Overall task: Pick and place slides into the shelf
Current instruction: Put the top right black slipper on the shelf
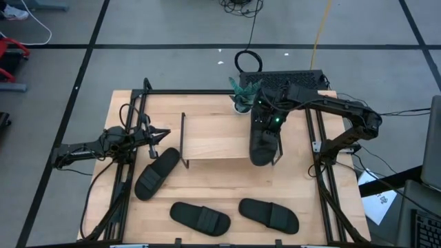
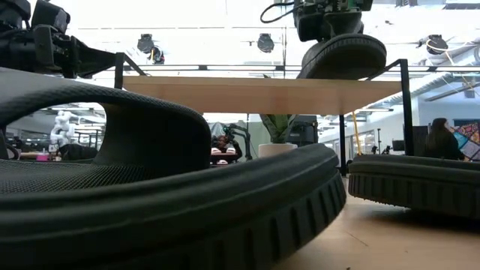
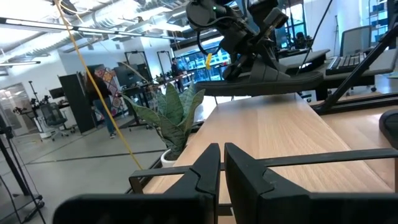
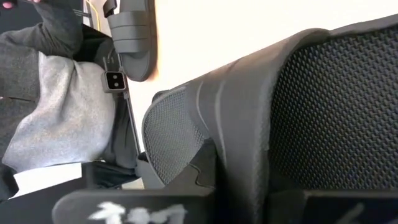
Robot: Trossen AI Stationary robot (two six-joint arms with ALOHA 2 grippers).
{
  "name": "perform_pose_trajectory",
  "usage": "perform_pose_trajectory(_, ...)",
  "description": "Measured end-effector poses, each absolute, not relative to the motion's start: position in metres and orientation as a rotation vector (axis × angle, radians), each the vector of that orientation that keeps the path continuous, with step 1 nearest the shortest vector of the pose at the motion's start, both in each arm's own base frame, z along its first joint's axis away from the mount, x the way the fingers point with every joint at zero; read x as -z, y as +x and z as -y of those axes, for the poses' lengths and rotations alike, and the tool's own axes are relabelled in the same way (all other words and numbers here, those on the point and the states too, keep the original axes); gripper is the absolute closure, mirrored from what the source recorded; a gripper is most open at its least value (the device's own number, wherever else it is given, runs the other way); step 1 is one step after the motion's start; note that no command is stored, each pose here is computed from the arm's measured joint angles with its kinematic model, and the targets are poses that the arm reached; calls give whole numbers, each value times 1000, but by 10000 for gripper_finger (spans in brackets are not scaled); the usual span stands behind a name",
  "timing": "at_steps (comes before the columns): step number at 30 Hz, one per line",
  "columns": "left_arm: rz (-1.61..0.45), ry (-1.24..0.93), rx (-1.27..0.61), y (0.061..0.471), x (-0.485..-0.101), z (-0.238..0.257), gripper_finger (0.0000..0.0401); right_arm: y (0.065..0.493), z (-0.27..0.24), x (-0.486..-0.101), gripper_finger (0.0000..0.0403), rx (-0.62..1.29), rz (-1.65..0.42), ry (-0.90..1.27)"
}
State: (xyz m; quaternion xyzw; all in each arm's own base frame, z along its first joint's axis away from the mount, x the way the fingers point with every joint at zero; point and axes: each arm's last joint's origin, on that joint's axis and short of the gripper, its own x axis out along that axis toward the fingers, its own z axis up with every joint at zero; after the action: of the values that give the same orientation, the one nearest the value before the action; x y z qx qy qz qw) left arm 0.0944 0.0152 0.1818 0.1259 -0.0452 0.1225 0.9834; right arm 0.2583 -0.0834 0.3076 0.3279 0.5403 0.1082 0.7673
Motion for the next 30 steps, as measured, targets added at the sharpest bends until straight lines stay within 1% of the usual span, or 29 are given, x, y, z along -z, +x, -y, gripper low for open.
perform_pose_trajectory(13,91,254,-246,94,-182,-15,370,260,88,-304,397,-154,-1193,632)
perform_pose_trajectory(20,91,254,-245,94,-182,-15,370,260,80,-295,397,-243,-1208,702)
perform_pose_trajectory(22,91,254,-245,94,-182,-15,370,259,78,-296,397,-301,-1194,741)
perform_pose_trajectory(25,91,253,-245,94,-182,-15,370,261,76,-296,398,-313,-1184,763)
perform_pose_trajectory(28,90,254,-245,94,-182,-15,370,260,74,-298,399,-378,-1171,835)
perform_pose_trajectory(30,90,254,-245,94,-182,-15,370,260,76,-299,400,-377,-1164,882)
